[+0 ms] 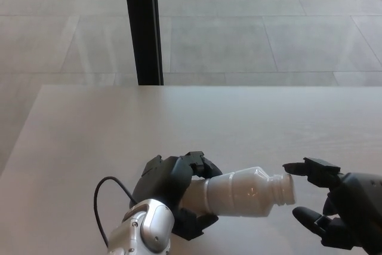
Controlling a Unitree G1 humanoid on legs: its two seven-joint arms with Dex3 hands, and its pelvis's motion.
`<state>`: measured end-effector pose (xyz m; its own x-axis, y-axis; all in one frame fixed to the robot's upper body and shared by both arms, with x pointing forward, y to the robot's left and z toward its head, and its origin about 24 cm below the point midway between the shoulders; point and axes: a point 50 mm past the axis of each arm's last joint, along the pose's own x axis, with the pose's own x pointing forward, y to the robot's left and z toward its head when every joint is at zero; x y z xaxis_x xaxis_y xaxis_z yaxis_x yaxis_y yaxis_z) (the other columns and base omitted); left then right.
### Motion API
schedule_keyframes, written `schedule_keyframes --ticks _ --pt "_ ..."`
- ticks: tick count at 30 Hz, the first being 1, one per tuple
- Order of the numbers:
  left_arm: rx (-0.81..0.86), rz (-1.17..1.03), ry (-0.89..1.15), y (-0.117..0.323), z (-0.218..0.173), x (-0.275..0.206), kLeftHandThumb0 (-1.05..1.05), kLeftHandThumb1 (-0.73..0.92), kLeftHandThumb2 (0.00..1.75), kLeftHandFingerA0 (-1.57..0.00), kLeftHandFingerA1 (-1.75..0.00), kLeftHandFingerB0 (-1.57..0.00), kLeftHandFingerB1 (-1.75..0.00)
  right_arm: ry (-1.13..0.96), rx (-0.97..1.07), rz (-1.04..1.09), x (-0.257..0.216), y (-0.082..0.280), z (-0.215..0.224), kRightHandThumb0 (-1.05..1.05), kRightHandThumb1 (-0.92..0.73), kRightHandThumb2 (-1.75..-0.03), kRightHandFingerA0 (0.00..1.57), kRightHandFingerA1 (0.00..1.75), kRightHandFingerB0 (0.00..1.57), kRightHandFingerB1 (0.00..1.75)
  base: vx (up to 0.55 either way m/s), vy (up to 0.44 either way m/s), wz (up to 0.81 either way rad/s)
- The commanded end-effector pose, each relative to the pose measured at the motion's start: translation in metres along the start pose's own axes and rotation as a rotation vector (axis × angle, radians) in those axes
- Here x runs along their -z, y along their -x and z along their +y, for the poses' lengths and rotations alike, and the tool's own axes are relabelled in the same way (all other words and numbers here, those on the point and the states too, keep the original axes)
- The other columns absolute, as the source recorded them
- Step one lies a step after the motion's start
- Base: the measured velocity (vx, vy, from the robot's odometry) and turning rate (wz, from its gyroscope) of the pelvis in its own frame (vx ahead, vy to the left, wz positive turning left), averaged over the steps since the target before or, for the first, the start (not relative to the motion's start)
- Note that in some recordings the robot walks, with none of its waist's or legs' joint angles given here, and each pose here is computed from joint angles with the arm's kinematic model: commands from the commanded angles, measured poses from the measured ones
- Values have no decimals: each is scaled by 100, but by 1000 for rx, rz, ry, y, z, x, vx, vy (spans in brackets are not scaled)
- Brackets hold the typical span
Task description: The robot uses its left hand to to lift the bottle kept on the middle of the desk and tilts it towards its right hand. It then uses its right hand to rotate its cap to open it and places the bottle and cap back on the desk
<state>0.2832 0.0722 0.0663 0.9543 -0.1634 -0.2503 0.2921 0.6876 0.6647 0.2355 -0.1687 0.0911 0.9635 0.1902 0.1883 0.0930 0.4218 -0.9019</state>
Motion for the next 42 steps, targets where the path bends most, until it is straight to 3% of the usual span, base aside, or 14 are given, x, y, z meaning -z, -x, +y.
schedule_keyframes --ticks 1,2,4,5,17,19,20,27,31,36,37,38,40,42 --pt "-10 -15 3 -1 0 0 -9 48 106 -112 -129 -90 -104 -21 49 -45 -3 0 -2 -41 -67 -60 108 101 61 44 0 0 0" --pt "-9 -13 6 -1 0 0 -3 55 107 -84 -169 -81 -120 -23 49 -47 -4 0 -1 -42 -66 -60 107 101 60 44 0 0 0" --pt "-4 -11 10 -1 -1 -1 -9 47 107 -111 -130 -90 -105 -25 51 -52 -4 1 -1 -41 -66 -60 109 98 60 45 0 0 0" --pt "-4 -16 7 0 -1 -1 -3 55 104 -84 -163 -82 -101 -26 49 -67 -6 1 1 -41 -66 -60 110 103 63 44 0 0 0" --pt "-24 -46 -7 1 -2 0 -7 54 91 -83 -146 -77 -83 -61 57 -69 -6 3 4 -35 -68 -60 110 128 68 48 0 0 0" --pt "-20 -29 22 0 -2 0 -5 49 113 -85 -163 -82 -114 -35 57 -76 -6 3 3 -34 -64 -67 101 162 83 69 0 0 0" --pt "-23 -34 6 0 -2 0 -6 50 107 -85 -152 -81 -93 -29 60 -87 -5 2 2 -35 -44 -94 129 137 83 80 0 0 0" --pt "-23 -32 11 0 -4 2 -4 47 116 -86 -165 -81 -122 -12 95 -123 -2 4 1 -28 -48 -90 105 165 93 93 0 0 0" --pt "-23 -39 20 2 -5 2 -7 52 103 -87 -146 -76 -82 -10 173 -160 -2 5 1 -19 -39 -118 100 175 86 158 0 0 0" --pt "-12 -39 12 1 -6 3 -4 50 109 -87 -158 -82 -104 -21 246 -219 -1 7 2 -20 -41 -119 98 175 84 153 0 0 0" --pt "-11 -46 5 1 -6 3 -7 47 106 -112 -127 -86 -97 -28 268 -224 -2 7 1 -22 -46 -110 100 175 89 142 0 0 0" --pt "-8 -43 18 1 -6 3 -7 47 108 -113 -131 -91 -107 -36 291 -235 -3 6 0 -27 -42 -109 129 140 101 119 0 0 0" --pt "-3 -30 28 1 -7 3 -4 53 107 -83 -157 -81 -95 -38 333 -258 -3 7 -1 -30 -44 -106 128 138 101 117 0 0 0" --pt "-6 -33 24 1 -6 3 -4 52 102 -84 -136 -74 -80 -29 367 -281 -3 6 -1 -25 -50 -99 101 174 93 126 0 0 0"
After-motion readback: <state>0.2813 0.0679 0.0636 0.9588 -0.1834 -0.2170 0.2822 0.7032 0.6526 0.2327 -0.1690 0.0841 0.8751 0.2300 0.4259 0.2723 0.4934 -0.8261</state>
